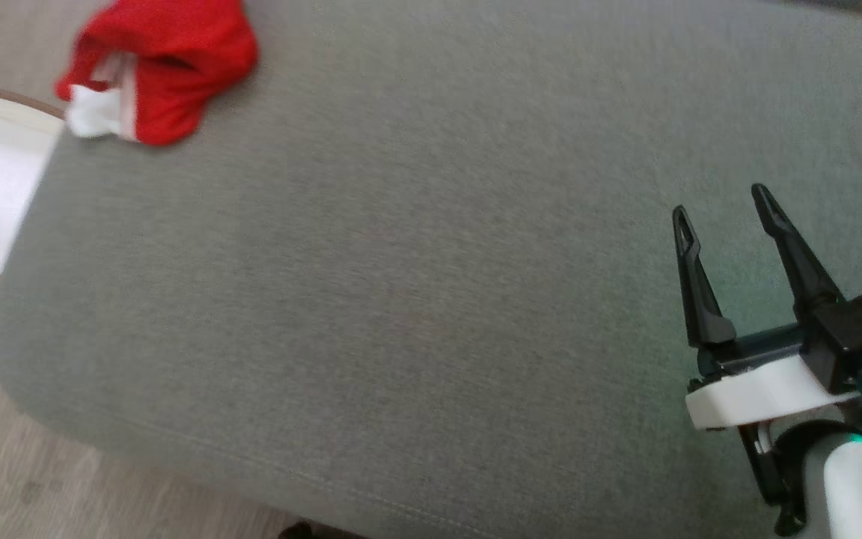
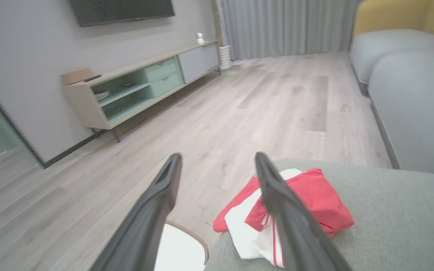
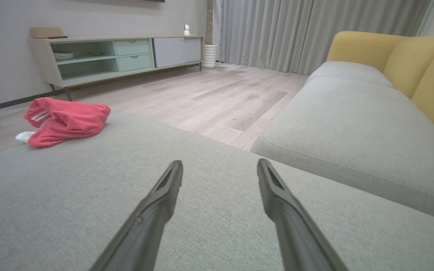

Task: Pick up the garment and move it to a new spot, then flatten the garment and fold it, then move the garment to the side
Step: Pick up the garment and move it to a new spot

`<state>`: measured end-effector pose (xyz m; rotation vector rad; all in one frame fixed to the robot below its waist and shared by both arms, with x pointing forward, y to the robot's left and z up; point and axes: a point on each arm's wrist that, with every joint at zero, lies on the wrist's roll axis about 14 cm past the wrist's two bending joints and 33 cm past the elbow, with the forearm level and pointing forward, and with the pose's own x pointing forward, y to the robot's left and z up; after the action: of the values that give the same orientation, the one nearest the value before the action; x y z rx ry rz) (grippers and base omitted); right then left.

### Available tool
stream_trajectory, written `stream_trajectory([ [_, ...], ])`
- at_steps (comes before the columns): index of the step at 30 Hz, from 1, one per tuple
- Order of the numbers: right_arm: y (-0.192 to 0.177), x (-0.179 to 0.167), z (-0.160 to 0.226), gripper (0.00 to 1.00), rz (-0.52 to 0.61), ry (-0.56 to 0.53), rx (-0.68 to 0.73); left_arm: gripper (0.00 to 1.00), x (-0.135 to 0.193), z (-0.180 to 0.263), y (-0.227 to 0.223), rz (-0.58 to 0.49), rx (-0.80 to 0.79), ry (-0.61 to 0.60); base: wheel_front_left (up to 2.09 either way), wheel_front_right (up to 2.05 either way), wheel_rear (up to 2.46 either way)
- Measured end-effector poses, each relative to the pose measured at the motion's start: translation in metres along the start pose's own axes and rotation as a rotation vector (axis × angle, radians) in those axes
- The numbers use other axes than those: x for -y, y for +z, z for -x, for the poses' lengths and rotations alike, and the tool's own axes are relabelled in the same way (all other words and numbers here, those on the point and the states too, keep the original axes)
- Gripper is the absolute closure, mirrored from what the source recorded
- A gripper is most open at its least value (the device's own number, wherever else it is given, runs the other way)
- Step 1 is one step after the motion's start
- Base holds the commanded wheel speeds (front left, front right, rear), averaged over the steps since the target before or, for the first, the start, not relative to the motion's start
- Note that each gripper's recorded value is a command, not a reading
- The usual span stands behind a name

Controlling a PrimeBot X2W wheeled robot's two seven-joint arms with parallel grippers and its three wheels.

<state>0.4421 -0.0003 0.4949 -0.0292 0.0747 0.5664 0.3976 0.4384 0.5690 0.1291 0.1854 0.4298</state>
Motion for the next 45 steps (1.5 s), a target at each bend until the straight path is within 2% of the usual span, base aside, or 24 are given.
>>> stream_trajectory([
  [8, -0.044, 0.041, -0.002, 0.0, 0.003, -0.088, -0.109, 0.0, 0.049, -0.073, -0.088, -0.097, -0.278, -0.045, 0.0, 0.0, 0.0],
  [14, -0.085, 0.069, 0.001, 0.0, -0.004, -0.149, -0.201, 0.0, 0.064, -0.101, -0.146, -0.186, -0.404, -0.041, 0.0, 0.0, 0.0],
  [21, -0.111, 0.077, 0.004, 0.0, -0.021, -0.168, -0.256, 0.0, 0.07, -0.123, -0.169, -0.284, -0.439, -0.044, 0.0, 0.0, 0.0],
  [24, -0.116, 0.081, 0.006, 0.0, -0.019, -0.175, -0.268, 0.0, 0.068, -0.132, -0.168, -0.33, -0.425, -0.043, 0.0, 0.0, 0.0],
  [26, -0.12, 0.082, 0.007, 0.0, -0.022, -0.178, -0.278, 0.0, 0.078, -0.141, -0.164, -0.348, -0.402, -0.082, 0.0, 0.0, 0.0],
  [27, -0.121, 0.082, 0.007, 0.0, -0.023, -0.179, -0.28, 0.09, 0.084, -0.144, -0.162, -0.345, -0.389, -0.098, 0.0, 0.0, 0.0],
  [28, -0.122, 0.082, 0.008, 0.0, -0.023, -0.179, -0.282, 0.43, 0.09, -0.147, -0.161, -0.342, -0.381, -0.112, 0.0, 0.0, 0.0],
  [29, -0.122, 0.082, 0.008, 0.0, -0.023, -0.18, -0.281, 0.62, 0.095, -0.149, -0.161, -0.336, -0.381, -0.122, 0.0, 0.0, 0.0],
  [30, -0.122, 0.083, 0.009, 0.0, -0.024, -0.181, -0.28, 0.71, 0.1, -0.15, -0.163, -0.337, -0.382, -0.133, 0.0, 0.0, 0.0],
  [32, -0.122, 0.085, 0.01, 0.0, -0.026, -0.188, -0.28, 1.0, 0.11, -0.152, -0.163, -0.34, -0.369, -0.164, 0.0, 0.0, 0.0],
  [39, -0.118, 0.088, 0.012, 0.0, -0.021, -0.202, -0.264, 1.0, 0.124, -0.161, -0.145, -0.343, -0.276, -0.2, 0.0, 0.0, 0.0],
  [45, -0.103, 0.084, 0.009, 0.0, -0.031, -0.195, -0.213, 1.0, 0.129, -0.166, -0.093, -0.321, -0.124, -0.22, 0.0, 0.0, 0.0],
])
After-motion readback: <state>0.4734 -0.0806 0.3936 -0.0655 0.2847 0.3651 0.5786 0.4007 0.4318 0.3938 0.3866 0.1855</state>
